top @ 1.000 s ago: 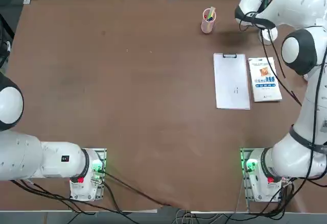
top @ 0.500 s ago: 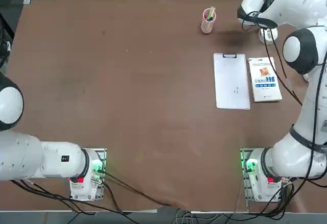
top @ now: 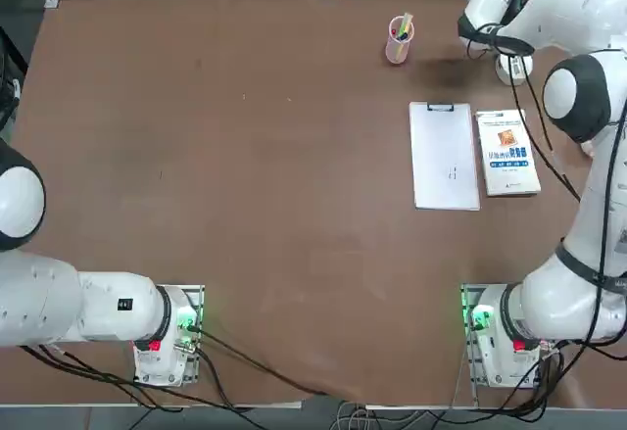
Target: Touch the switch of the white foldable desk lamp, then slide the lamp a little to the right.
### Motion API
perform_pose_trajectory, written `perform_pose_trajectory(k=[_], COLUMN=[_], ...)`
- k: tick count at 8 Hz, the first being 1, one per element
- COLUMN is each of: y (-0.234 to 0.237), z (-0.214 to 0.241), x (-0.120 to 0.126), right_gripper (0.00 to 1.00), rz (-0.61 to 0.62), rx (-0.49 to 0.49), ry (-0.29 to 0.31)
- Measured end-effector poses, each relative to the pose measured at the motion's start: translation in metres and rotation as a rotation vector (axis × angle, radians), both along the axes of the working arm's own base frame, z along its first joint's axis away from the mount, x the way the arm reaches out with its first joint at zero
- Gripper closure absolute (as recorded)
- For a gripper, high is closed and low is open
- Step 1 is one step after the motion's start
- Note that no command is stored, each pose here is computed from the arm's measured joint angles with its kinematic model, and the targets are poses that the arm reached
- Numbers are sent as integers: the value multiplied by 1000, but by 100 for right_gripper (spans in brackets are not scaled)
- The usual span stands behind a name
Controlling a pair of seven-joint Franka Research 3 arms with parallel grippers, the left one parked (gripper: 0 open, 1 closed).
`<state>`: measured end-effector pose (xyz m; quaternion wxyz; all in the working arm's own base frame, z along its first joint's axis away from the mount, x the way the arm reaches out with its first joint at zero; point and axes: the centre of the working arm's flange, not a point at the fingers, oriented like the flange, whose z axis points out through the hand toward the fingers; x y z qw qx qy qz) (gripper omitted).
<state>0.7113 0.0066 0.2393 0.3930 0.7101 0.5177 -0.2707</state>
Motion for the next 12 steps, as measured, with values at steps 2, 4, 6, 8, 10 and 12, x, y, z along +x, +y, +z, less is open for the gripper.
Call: perform_pose_trajectory(k=[2, 4, 6, 8, 10, 12], y=[-2, -8, -14, -17, -20, -21], z=[-16, -23, -27, -27, -26, -26], x=[2, 3, 3, 3, 4, 4], right_gripper=[0, 0, 3, 10, 36, 74], rz=[32, 55, 62, 80, 90, 90], rx=[9, -16, -24, -35, -48, -49], ry=[1, 14, 34, 56, 60, 62])
